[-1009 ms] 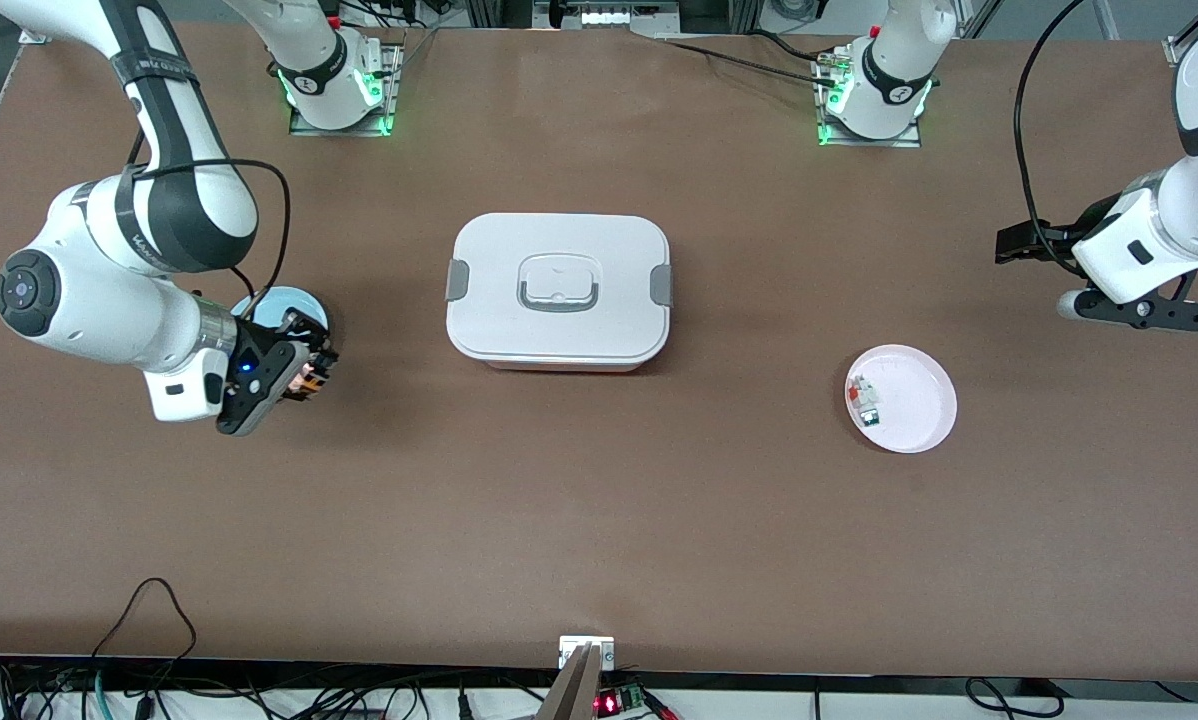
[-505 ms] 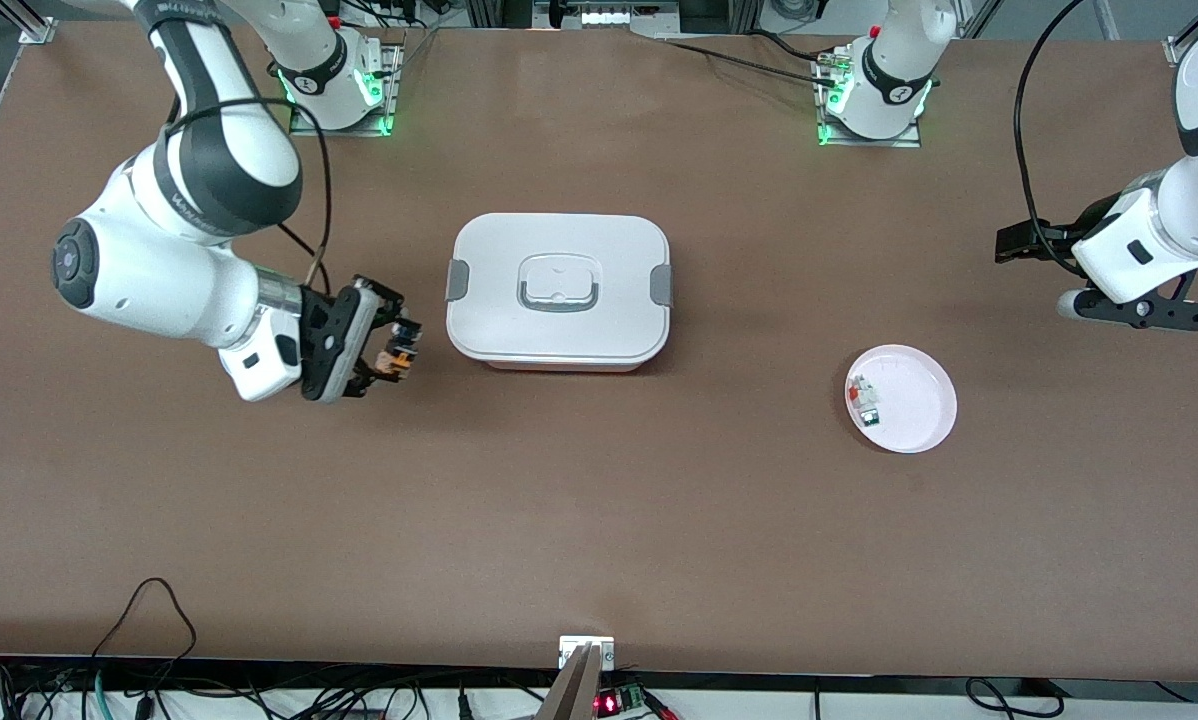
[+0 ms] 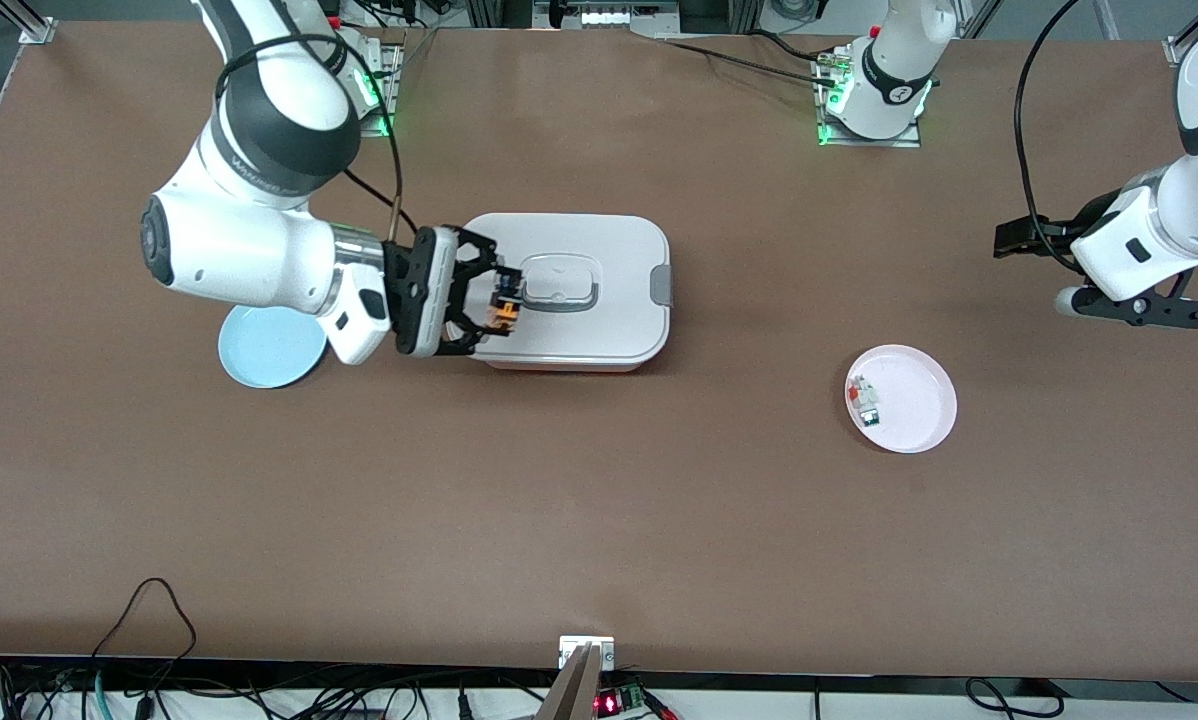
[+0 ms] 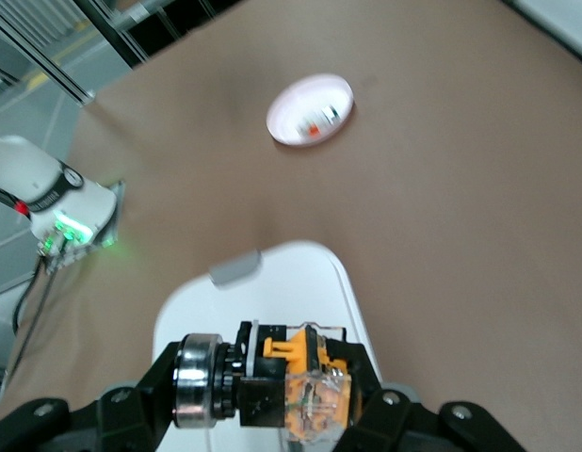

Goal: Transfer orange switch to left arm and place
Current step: 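Raise the switch above the box while the left gripper reaches toward it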

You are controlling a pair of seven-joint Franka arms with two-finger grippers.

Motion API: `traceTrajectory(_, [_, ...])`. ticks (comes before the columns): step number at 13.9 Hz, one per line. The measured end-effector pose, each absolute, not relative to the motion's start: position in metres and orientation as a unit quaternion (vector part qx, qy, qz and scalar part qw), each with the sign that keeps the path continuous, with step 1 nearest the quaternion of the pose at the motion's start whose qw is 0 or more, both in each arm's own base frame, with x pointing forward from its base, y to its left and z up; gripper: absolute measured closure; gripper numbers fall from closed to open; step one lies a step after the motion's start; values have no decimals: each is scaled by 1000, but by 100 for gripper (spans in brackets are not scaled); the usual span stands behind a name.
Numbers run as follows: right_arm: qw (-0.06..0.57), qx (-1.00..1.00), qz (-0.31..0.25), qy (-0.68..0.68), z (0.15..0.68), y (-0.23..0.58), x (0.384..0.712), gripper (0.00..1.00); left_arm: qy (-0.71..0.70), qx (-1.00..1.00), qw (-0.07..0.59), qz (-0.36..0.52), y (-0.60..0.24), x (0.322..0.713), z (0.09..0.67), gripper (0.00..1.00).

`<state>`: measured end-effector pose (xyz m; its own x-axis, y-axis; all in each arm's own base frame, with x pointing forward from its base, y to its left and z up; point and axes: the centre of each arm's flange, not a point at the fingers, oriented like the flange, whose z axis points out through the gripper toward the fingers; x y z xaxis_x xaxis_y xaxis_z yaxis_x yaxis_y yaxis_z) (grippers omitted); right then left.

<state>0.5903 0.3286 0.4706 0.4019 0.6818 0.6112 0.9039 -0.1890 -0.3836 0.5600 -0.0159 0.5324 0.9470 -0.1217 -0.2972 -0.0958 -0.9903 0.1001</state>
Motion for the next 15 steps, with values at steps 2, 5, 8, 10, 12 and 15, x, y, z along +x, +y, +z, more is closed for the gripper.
traceTrajectory(2, [375, -741, -189, -525, 496, 360, 583, 28, -39, 981, 122, -144, -14, 561, 542, 0])
traceTrajectory(5, [388, -732, -241, -506, 513, 405, 566, 28, -22, 957, 254, -135, -10, 562, 553, 0])
traceTrajectory(8, [421, -727, -275, -467, 519, 444, 546, 28, -34, 905, 408, -119, -37, 569, 564, 0])
traceTrajectory(10, [429, -727, -288, -452, 518, 464, 534, 28, -39, 866, 486, -114, -50, 579, 558, 0])
traceTrajectory(12, [428, -729, -302, -441, 518, 478, 525, 28, -30, 826, 551, -117, -60, 586, 545, 0])
traceTrajectory(15, [432, -731, -321, -420, 519, 498, 509, 28, 19, 782, 611, -117, -79, 592, 510, 0])
